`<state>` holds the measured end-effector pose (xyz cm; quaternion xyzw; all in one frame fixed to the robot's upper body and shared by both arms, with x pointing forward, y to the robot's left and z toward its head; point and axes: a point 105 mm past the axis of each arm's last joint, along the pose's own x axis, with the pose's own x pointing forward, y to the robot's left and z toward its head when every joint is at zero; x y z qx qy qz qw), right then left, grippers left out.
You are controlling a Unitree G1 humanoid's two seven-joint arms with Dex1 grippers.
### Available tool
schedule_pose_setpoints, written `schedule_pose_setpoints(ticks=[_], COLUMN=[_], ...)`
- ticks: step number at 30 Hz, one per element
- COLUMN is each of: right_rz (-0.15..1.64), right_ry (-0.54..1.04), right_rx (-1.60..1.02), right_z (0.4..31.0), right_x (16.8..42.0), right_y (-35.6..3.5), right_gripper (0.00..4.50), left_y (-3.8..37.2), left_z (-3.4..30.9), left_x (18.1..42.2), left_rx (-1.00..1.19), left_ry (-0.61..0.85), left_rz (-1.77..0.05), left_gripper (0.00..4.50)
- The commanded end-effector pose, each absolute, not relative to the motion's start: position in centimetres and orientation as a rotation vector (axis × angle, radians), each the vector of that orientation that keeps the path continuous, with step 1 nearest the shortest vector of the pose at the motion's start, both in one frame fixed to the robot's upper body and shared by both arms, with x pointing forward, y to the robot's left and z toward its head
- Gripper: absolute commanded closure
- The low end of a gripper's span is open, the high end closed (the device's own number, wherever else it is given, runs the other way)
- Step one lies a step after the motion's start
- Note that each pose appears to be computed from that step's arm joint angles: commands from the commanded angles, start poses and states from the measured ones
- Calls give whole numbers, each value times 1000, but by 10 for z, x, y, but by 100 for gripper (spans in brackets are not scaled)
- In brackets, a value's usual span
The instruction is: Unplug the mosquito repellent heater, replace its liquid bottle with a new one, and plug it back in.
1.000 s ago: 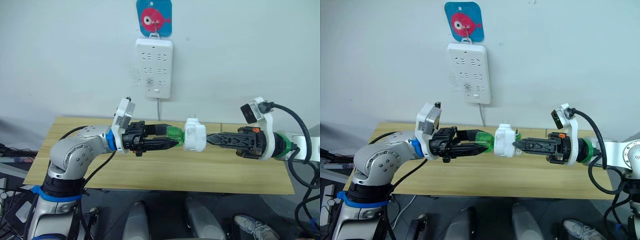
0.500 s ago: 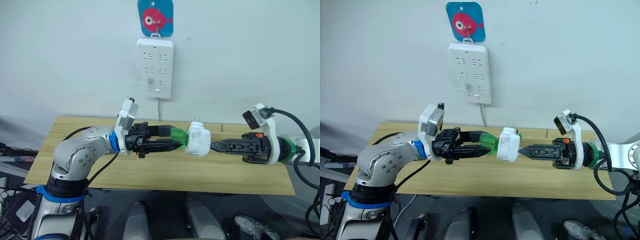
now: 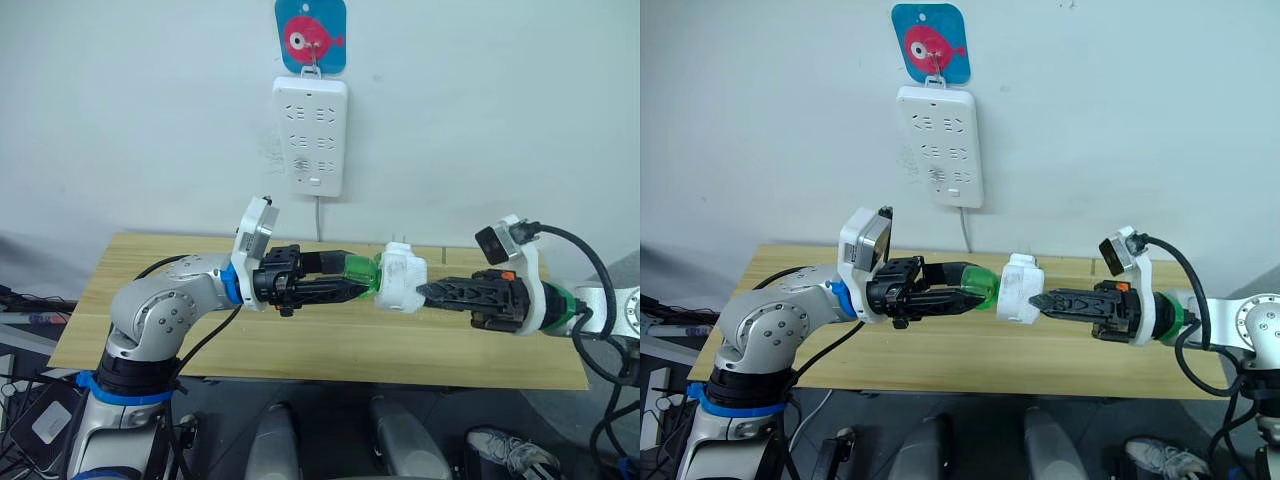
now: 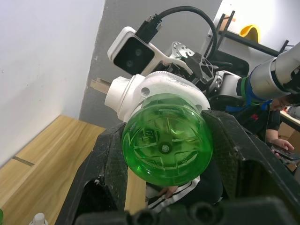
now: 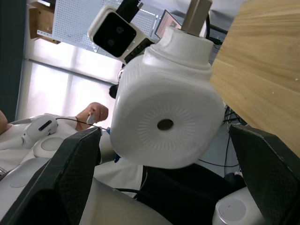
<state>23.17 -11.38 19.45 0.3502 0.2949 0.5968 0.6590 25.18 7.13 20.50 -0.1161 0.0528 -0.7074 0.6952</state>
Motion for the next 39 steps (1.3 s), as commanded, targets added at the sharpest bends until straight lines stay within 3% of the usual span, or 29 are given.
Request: schedule_pose_setpoints(ticks=[1,13,16,19,26,32,39], right_rz=[1412,1459,1461,1466,1467,1454,1437], right_ry=[633,627,629,631,634,644,655], right_rx=[774,781,783,781,776,768,755], right_z=[206,209,209,210,211,209,207], right_x=[227,228,229,229,230,231,231], right_y=[-105,-94,-94,-93,-93,-94,-95], right_gripper=[0,0,54,136,136,136,136], left_y=[66,66,66,66,66,74,77], left_z=[212,209,208,208,205,202,202], left_x=[242,241,241,241,253,259,255], left_rx=[-223,-211,-210,-207,-142,94,262], left_ry=[79,80,78,71,16,-51,-83], left_rz=[-1631,-1632,-1631,-1625,-1550,-1524,-1544], left_gripper=[218,218,218,218,218,23,22])
